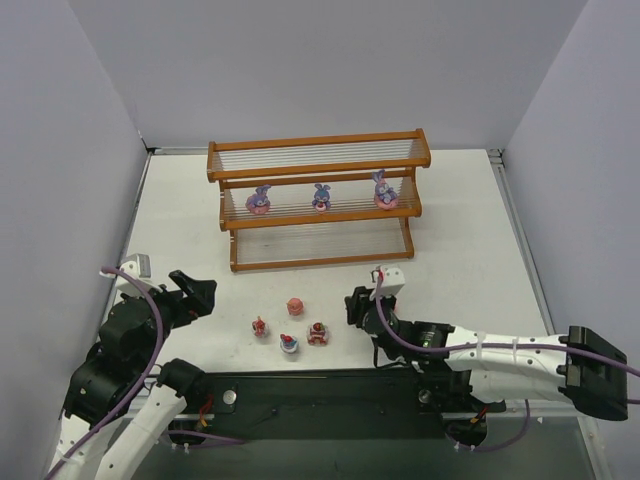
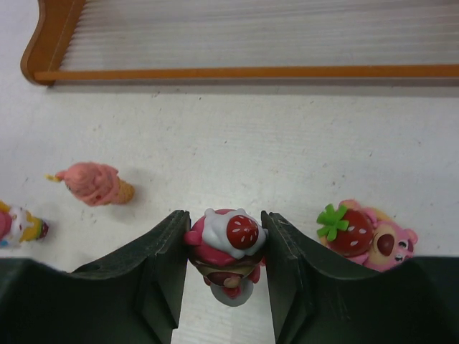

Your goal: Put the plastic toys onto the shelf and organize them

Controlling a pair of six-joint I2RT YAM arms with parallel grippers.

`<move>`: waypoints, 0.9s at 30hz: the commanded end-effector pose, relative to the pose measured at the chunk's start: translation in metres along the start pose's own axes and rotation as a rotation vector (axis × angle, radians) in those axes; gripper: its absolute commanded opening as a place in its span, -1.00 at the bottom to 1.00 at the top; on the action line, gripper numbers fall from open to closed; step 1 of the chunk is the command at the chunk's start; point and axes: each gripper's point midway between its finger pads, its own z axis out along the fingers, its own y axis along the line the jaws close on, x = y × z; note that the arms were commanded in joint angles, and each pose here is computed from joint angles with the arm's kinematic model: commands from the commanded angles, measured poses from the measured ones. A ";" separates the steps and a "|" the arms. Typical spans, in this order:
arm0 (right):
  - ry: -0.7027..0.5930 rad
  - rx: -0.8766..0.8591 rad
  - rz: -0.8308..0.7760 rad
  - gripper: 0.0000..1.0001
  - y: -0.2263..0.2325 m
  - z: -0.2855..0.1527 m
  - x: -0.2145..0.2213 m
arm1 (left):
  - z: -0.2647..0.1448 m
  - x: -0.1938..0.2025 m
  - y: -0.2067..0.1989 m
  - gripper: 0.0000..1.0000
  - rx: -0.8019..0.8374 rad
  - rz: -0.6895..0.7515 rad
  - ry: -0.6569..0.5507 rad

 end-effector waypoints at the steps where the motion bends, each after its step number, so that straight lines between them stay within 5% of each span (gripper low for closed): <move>1: -0.085 0.038 0.056 -1.00 0.001 0.017 -0.040 | -0.002 -0.009 -0.005 0.95 0.026 -0.010 -0.039; 27: -0.276 0.219 0.058 -1.00 -0.074 0.120 -0.098 | 0.000 -0.007 -0.005 0.95 0.016 -0.004 -0.029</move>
